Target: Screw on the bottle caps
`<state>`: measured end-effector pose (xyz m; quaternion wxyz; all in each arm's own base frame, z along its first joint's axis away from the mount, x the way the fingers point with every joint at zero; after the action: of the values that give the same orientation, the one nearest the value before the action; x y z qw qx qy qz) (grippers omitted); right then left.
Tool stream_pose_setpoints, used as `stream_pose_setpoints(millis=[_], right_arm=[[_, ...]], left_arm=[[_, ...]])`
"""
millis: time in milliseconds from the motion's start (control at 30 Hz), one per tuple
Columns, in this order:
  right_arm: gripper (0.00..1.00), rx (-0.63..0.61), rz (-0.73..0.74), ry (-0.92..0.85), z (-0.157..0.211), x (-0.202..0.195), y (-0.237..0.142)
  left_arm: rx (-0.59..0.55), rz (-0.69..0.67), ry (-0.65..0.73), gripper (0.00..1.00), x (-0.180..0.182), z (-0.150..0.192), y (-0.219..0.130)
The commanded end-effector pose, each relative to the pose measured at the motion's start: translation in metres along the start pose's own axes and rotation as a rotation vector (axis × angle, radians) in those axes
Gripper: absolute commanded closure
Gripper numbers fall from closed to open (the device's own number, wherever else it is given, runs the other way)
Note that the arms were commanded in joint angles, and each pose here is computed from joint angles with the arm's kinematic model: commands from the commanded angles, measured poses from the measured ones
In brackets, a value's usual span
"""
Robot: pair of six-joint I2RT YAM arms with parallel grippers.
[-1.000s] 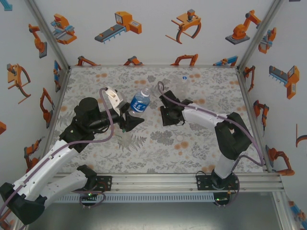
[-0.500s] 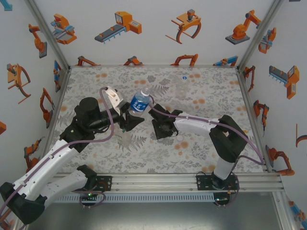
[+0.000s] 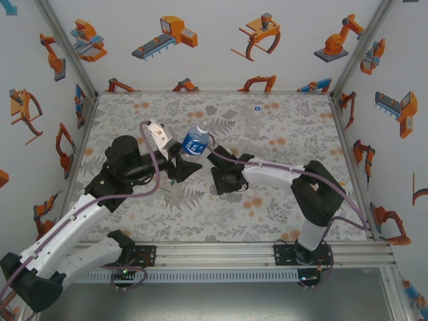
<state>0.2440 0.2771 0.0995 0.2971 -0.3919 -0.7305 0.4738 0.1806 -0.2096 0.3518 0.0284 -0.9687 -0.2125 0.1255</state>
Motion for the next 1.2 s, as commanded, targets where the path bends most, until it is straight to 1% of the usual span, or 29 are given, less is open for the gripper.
stream_pose_setpoints(millis=[0, 167, 567, 1167], right_arm=[[0.55, -0.010, 0.011, 0.012, -0.006, 0.001, -0.008], [0.56, -0.034, -0.006, 0.013, -0.011, 0.004, -0.019], [0.57, -0.052, -0.042, 0.018, -0.017, 0.009, -0.023], [0.56, -0.007, -0.023, 0.015, -0.008, 0.008, -0.007]], left_arm=[[-0.028, 0.004, 0.001, 1.00, -0.001, -0.005, -0.001], [-0.028, 0.002, 0.003, 1.00, -0.002, -0.005, -0.001], [-0.033, 0.000, 0.004, 1.00, -0.002, -0.005, -0.002], [-0.030, 0.002, 0.000, 1.00, 0.000, -0.005, 0.002]])
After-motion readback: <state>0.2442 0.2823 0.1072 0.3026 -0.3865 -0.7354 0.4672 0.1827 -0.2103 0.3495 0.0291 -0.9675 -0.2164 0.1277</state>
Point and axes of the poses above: each hand's point on the last joint's axis, 136 mm out from that joint toward the fingers, its own y axis out along the fingers, its own x axis along the line the jaws close on, z = x × y, the point moved 6 cm from there along -y, back along the fingers, and after that the axes turned 11 degrees about -y, right-handed, at the moved point
